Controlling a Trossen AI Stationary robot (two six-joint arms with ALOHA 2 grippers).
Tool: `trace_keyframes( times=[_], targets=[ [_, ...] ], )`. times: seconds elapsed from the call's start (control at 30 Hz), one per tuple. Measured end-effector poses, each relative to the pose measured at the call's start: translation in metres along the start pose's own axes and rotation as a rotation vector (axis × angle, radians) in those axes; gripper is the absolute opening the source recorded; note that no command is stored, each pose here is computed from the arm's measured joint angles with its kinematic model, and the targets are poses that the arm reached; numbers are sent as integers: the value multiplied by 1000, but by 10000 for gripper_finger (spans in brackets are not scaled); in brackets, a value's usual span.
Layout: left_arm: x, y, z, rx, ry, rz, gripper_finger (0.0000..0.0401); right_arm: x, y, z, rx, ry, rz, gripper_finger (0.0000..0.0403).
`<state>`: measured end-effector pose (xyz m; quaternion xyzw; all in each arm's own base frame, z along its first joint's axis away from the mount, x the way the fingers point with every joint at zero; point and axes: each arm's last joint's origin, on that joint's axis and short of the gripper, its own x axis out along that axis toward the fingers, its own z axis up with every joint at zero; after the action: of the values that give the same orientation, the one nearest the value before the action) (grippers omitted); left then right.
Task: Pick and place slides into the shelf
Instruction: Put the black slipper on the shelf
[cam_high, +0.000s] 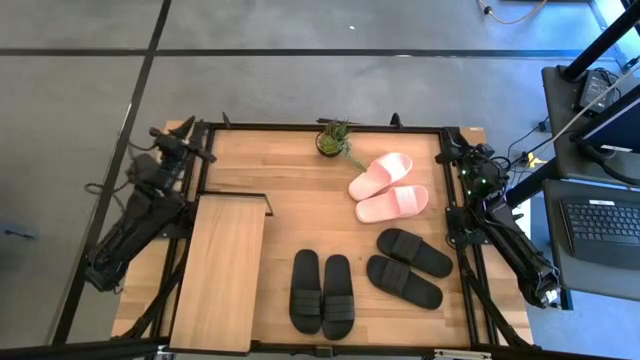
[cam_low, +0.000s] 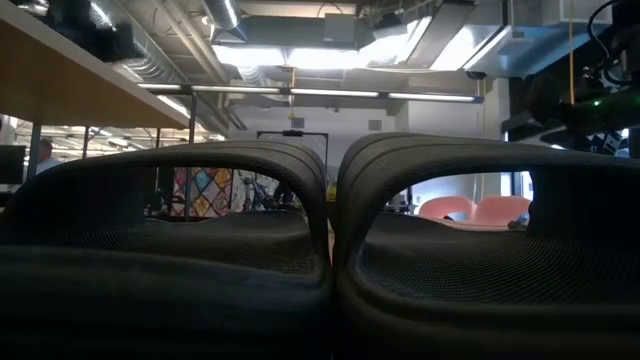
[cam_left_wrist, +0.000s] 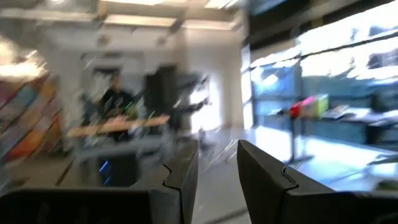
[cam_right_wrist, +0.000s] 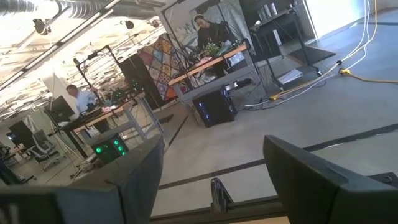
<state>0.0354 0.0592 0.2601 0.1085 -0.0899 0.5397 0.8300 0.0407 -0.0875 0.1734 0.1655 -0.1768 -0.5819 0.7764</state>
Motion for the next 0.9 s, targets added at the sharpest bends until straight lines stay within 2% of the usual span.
trace_keyframes(
  times=[0.1,0.27,0.43,0.67,0.77,0.9],
  targets=[
    [-5,1,29,0,-26,-141,103,0,0,0,-1,3,-2,275],
    [-3,-1,66,-50,37,-346,103,0,0,0,0,4,-2,275],
    [19,-6,94,-67,113,-531,103,0,0,0,3,4,-1,275],
    [60,-18,118,-94,207,-764,103,0,0,0,6,5,1,275],
    [72,-27,128,-54,244,-853,103,0,0,-1,6,7,5,275],
    [83,-45,153,-4,212,-995,103,0,0,-1,6,8,6,275]
  ],
)
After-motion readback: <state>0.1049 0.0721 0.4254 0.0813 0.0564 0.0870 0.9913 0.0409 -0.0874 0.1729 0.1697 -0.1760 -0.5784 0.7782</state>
